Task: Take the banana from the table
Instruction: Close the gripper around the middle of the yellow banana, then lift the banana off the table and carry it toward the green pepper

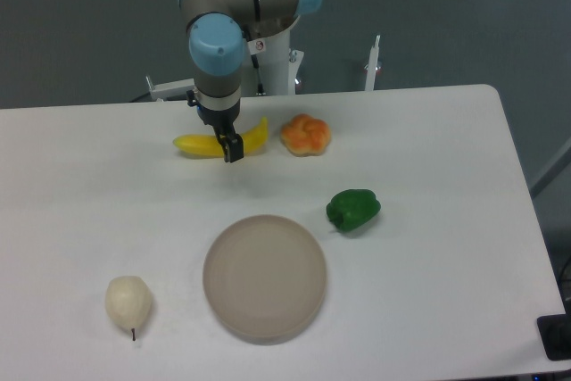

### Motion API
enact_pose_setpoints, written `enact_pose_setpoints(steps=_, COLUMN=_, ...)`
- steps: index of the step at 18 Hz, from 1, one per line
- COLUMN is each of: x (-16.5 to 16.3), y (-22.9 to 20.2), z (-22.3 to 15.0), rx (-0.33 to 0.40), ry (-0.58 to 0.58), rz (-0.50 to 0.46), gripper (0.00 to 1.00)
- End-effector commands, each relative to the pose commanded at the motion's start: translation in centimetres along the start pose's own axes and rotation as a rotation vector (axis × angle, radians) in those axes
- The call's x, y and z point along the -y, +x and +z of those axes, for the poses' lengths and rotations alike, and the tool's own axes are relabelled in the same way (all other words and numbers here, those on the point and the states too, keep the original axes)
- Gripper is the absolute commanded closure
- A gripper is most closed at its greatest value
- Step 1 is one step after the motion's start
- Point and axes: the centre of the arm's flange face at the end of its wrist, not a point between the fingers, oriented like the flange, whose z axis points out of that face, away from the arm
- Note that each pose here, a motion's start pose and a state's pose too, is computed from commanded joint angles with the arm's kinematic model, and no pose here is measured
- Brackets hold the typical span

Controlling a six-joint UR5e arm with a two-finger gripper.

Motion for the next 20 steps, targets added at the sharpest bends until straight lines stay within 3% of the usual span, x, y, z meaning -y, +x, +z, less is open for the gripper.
enact_pose_setpoints(steps=12, x=1.2, y=0.0, z=3.6, rx=-0.068, ry=-0.023, rz=0.030, gripper=0.01)
enact_pose_setpoints(steps=14, x=1.3, y=0.0, z=3.6, rx=-0.066, ry=-0.023, rz=0.030, gripper=0.24)
enact_pose_setpoints(steps=16, x=1.4, y=-0.1, z=3.5, rx=-0.062, ry=-0.020, rz=0.032, gripper=0.66)
enact_pose_setpoints(steps=18, x=1.5, y=-0.4, z=3.0, rx=-0.051, ry=-0.015, rz=0.031, gripper=0.92)
enact_pose_setpoints(steps=20, x=1.7, y=-0.8, z=2.3, rx=-0.042, ry=0.002, rz=0.024, gripper=0.99)
